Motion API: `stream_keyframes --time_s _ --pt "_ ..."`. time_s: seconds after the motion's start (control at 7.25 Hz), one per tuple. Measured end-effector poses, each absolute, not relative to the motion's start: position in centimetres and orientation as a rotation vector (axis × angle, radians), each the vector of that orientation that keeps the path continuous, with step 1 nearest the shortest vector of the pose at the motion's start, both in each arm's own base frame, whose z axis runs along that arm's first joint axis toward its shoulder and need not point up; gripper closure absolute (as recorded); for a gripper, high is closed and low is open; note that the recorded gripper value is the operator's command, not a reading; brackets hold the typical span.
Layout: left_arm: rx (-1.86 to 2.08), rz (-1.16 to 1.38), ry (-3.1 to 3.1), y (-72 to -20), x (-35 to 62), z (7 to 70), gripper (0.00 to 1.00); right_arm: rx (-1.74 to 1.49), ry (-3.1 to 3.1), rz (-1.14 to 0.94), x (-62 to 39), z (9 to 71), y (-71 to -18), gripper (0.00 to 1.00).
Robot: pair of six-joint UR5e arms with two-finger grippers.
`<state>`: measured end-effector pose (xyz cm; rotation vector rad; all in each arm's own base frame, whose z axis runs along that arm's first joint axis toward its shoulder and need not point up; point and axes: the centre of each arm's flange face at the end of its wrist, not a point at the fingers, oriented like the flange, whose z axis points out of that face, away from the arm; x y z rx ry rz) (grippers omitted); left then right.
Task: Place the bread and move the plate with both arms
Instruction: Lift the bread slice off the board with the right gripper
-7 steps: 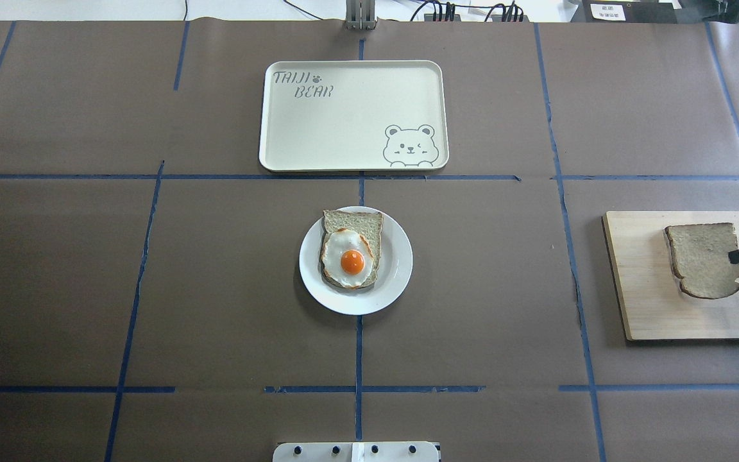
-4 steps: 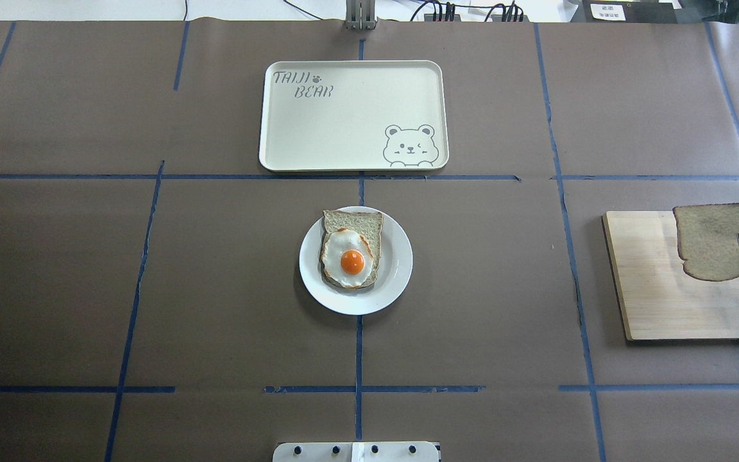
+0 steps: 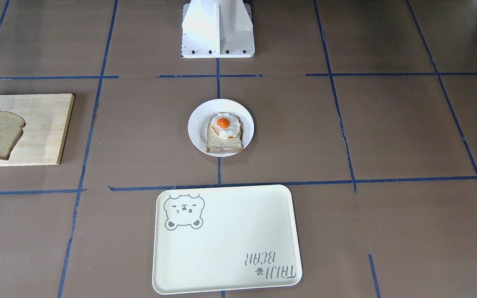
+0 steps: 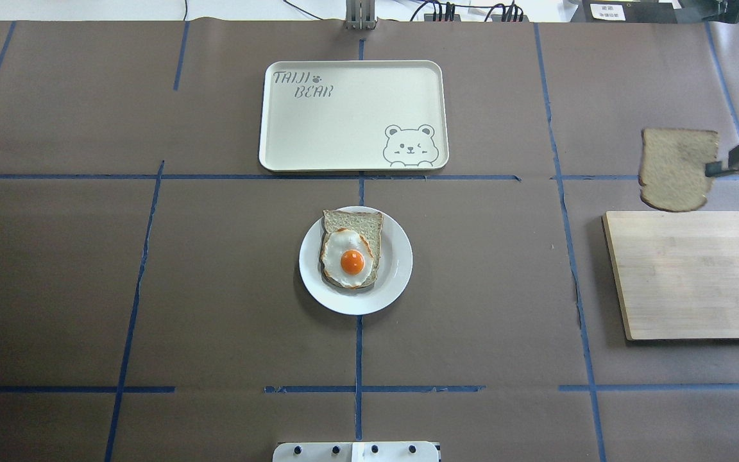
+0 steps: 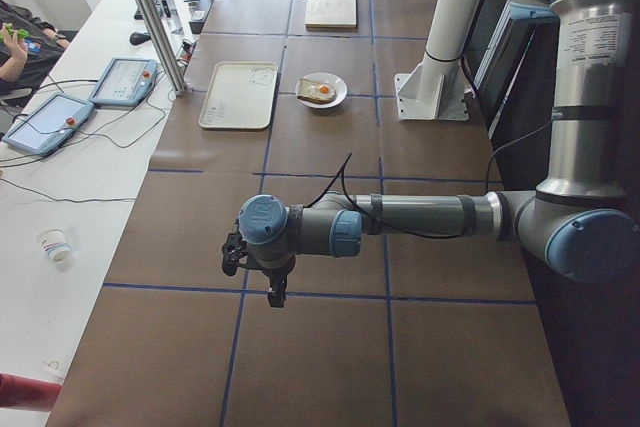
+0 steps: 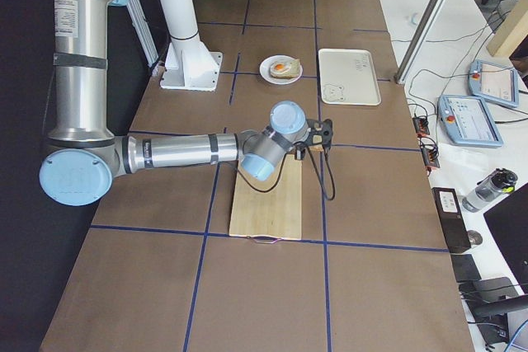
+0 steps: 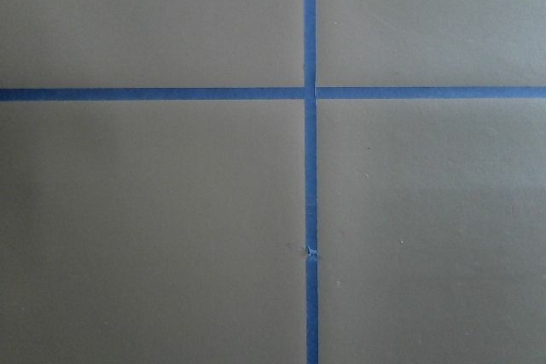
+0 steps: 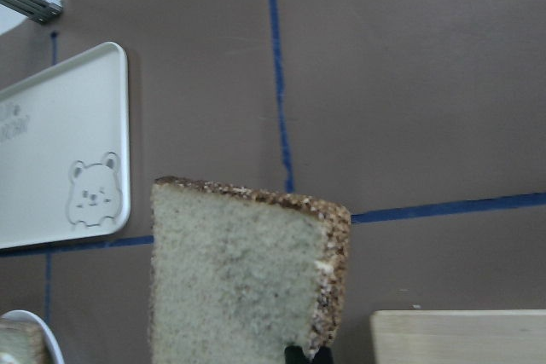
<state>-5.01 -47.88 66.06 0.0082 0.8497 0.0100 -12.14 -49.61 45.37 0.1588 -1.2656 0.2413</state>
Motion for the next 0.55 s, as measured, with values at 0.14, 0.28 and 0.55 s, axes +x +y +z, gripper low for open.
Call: stream_keyframes --time_s 0.14,0.28,0.55 --pt "0.008 0.01 0.85 -47.9 -5.0 66.1 0.0 0.118 -1.331 0.262 -16.0 39.8 -51.2 1.0" --pt "0.007 0.009 0.85 -47.9 -5.0 66.1 0.0 0.08 -1.385 0.278 -21.2 34.6 -51.7 1.0" --pt "0.007 0.008 0.85 -47.9 -5.0 66.1 0.0 0.08 -1.444 0.282 -32.7 28.3 -47.7 1.0"
